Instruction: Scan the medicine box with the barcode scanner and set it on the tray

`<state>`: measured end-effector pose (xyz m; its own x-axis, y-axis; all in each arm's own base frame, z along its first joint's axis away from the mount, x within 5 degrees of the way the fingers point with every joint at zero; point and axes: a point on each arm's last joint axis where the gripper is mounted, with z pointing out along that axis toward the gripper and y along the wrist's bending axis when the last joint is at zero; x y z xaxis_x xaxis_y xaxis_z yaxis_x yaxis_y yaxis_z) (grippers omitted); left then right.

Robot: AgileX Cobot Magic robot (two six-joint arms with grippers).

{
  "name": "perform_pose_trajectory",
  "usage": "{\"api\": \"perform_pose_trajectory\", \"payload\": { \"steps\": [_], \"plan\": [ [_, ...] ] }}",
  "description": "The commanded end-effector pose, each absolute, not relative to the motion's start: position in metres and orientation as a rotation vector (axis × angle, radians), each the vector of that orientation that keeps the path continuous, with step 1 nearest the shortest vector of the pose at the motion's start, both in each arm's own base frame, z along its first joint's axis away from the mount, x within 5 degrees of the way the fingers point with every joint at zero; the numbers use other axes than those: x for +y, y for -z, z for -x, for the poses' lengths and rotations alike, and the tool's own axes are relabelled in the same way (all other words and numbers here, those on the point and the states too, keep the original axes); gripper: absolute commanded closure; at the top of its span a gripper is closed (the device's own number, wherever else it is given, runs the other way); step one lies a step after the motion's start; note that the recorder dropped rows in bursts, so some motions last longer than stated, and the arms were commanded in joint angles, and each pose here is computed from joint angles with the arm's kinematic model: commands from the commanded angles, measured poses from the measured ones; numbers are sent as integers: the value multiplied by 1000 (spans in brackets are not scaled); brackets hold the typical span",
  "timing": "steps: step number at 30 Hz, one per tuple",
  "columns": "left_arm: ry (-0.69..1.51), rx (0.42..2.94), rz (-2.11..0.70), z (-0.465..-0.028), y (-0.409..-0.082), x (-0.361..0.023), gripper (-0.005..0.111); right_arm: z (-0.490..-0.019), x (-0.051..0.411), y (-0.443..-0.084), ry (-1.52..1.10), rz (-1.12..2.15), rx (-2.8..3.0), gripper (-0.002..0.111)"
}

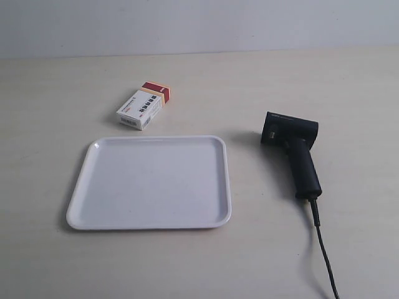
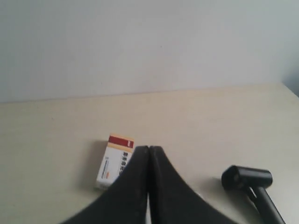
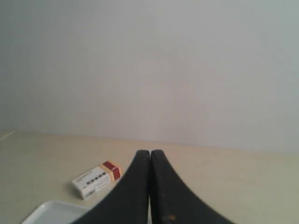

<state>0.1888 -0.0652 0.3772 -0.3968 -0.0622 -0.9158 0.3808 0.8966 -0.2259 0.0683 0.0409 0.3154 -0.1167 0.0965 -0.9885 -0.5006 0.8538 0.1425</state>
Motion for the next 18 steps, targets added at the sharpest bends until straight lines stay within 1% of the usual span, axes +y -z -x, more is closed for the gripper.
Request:
{"api": "perform_pose_trajectory", "payload": {
  "steps": [1, 7, 11, 18],
  "plan": [
    [471, 1856, -194, -194, -384, -64, 105, -81, 49, -305, -610, 222, 1785, 108],
    [476, 1862, -194, -193, -384, -64, 105, -101, 62, -293, -576, 227, 2029, 108],
    [478, 1867, -197, -193, -384, -64, 105, -112, 68, -291, -568, 226, 2048, 108],
    [480, 1871, -200, -193, -383, -64, 105, -115, 70, -295, -580, 218, 2002, 108]
  ]
}}
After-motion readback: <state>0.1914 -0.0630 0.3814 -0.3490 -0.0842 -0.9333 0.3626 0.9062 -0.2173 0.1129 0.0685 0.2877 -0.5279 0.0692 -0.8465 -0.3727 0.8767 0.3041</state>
